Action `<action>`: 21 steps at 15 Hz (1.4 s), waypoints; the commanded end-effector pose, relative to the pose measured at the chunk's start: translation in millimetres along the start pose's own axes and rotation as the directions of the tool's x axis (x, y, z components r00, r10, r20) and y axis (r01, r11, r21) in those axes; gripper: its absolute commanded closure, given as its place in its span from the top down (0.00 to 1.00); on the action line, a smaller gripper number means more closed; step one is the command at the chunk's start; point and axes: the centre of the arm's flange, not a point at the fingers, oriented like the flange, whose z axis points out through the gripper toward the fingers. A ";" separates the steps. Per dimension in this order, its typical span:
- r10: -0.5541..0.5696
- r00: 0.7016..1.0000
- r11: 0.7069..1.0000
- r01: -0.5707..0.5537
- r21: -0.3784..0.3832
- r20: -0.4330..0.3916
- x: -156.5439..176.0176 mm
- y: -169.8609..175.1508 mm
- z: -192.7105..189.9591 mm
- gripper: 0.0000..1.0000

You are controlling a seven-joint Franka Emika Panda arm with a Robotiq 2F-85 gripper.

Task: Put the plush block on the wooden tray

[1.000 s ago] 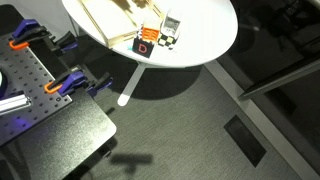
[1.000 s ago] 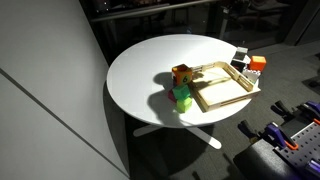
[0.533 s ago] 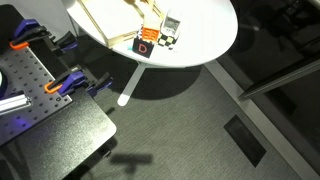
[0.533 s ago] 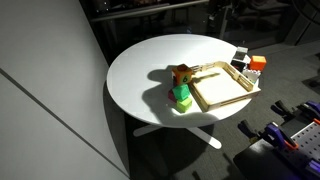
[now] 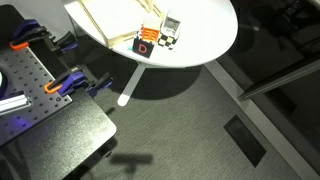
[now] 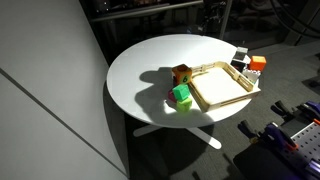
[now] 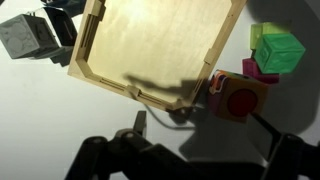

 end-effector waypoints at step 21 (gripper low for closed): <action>0.042 0.998 0.999 -0.043 0.019 0.056 3.1 -55.5 33.7 1.00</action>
